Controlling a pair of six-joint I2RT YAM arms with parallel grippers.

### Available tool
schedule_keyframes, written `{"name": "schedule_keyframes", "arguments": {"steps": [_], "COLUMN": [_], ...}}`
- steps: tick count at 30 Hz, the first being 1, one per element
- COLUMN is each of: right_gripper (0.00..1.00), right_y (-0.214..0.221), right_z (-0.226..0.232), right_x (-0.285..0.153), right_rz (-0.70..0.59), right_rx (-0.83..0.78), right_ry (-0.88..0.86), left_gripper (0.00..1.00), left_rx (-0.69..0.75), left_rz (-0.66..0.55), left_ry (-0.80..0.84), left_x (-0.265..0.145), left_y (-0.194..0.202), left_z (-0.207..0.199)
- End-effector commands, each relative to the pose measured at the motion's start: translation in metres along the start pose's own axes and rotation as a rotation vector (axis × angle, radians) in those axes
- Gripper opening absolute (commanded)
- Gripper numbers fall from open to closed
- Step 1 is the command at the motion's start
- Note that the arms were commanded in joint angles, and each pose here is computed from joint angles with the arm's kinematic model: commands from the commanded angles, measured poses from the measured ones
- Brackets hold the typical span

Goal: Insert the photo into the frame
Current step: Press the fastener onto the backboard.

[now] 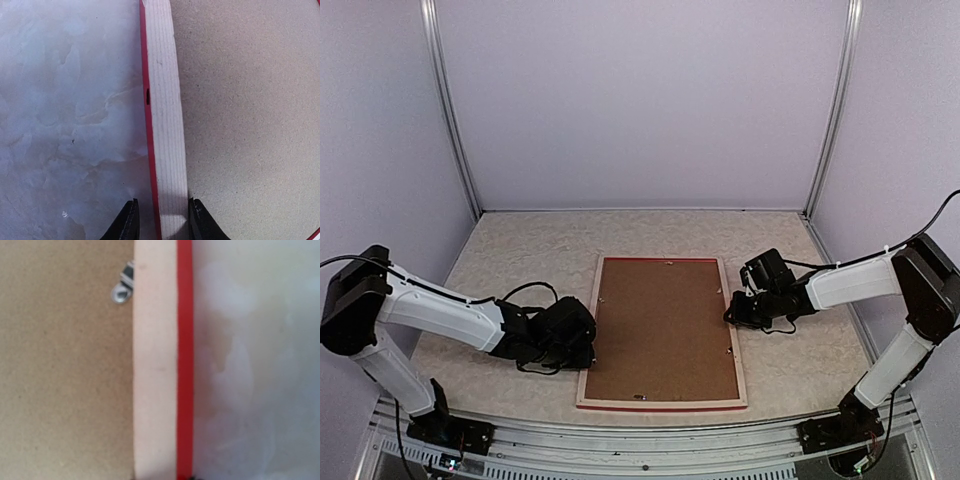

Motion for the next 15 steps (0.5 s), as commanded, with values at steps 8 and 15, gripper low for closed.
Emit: {"name": "schedule_keyframes", "arguments": {"steps": [8,15], "right_gripper": [0.12,0.12], "right_y": [0.013,0.012], "right_z": [-0.001,-0.001], "right_x": [0.005,0.006], "right_rz": [0.058,0.061], "right_rx": [-0.022,-0.025], "right_ry": [0.009,0.01], "left_gripper": [0.32,0.39], "left_rx": [0.136,0.11], "left_rz": [0.05,0.011], "left_ry": [-0.312,-0.185], "left_x": [-0.014,-0.025], "left_y": [0.019,0.002], "left_z": [0.065,0.03]}}
Point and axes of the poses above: each gripper's point midway between its finger pads, its own x axis out along the fingers, its own z axis along the line the jaws close on, y = z × x, the point moved 2 cm from there along -x, back along the fingers, and after that the axes turned 11 degrees about -x, right-handed, at the moved point
